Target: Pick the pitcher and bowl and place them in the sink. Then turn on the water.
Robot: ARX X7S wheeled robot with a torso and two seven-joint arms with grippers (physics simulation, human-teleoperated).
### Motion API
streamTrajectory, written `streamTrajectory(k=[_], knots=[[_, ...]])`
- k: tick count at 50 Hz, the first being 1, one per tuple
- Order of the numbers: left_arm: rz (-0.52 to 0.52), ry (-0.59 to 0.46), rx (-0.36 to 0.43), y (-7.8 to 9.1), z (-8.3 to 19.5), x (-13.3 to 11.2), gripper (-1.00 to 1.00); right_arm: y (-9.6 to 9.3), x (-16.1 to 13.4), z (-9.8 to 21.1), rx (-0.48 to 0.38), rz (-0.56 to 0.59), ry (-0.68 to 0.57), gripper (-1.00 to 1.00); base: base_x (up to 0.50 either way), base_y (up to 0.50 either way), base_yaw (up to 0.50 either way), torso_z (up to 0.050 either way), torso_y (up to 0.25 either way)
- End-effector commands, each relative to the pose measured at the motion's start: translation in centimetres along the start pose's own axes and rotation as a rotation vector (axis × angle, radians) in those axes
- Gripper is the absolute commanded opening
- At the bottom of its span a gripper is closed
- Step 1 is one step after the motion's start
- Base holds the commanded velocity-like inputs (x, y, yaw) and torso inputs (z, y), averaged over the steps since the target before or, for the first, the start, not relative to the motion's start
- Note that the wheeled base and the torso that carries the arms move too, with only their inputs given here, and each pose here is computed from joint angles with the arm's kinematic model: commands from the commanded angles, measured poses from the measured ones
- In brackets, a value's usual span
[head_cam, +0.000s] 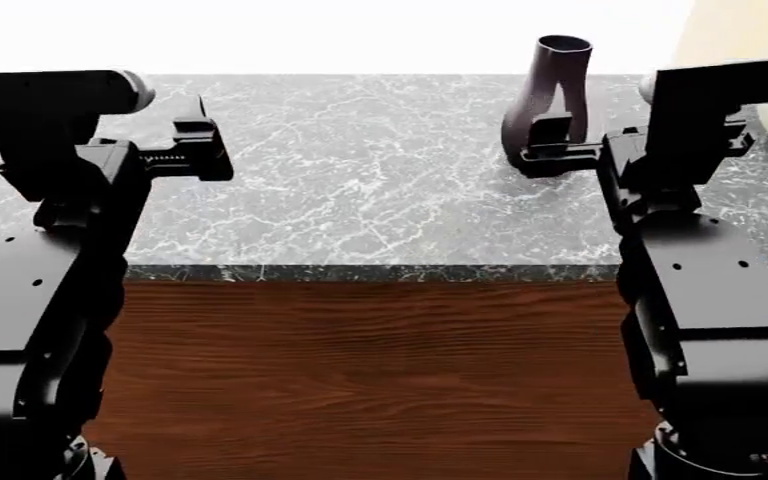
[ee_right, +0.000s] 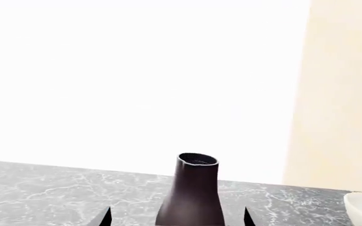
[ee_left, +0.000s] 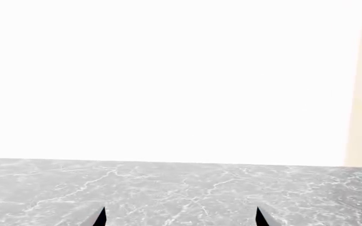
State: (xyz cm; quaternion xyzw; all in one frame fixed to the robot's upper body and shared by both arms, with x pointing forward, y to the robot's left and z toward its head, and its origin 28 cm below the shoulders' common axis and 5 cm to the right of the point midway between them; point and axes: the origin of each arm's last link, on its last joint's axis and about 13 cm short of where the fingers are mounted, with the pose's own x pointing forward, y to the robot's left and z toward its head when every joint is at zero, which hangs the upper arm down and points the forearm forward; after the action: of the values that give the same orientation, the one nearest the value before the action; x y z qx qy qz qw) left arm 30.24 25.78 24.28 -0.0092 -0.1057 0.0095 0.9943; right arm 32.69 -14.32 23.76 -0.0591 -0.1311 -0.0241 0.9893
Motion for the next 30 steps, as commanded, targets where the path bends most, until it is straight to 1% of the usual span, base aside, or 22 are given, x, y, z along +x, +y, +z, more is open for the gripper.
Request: streamTrajectory(k=[1,5,8,11,17,30], knots=[[0.000,0.001,0.011,-0.1,0.6,0.3,1.00,-1.0,0.3,0.3,0.004,-0.022,0.012,1.00,0.00,-0.50,0.00,0.000,0.000],[-0.046,-0.003,0.003,-0.3,0.5,0.3,1.00,-1.2,0.0,0.3,-0.001,-0.026,0.013,1.00,0.00,-0.50,0.00,0.000,0.000],[-0.105,0.003,0.004,-0.7,0.2,-0.1,1.00,-1.3,-0.1,0.2,0.003,-0.029,0.015,1.00,0.00,-0.50,0.00,0.000,0.000],[-0.127,0.010,0.001,-1.0,0.3,-0.3,1.00,-1.3,-0.2,0.0,0.006,-0.029,0.017,1.00,0.00,-0.50,0.00,0.000,0.000],[-0.152,0.014,0.004,-1.3,0.5,-0.3,1.00,-1.3,-0.3,-0.2,0.009,-0.028,0.022,1.00,0.00,-0.50,0.00,0.000,0.000],[-0.158,0.019,-0.008,-1.3,0.4,-0.2,1.00,-1.3,-0.3,-0.4,0.003,-0.024,0.032,1.00,0.00,-0.50,0.00,0.000,0.000]])
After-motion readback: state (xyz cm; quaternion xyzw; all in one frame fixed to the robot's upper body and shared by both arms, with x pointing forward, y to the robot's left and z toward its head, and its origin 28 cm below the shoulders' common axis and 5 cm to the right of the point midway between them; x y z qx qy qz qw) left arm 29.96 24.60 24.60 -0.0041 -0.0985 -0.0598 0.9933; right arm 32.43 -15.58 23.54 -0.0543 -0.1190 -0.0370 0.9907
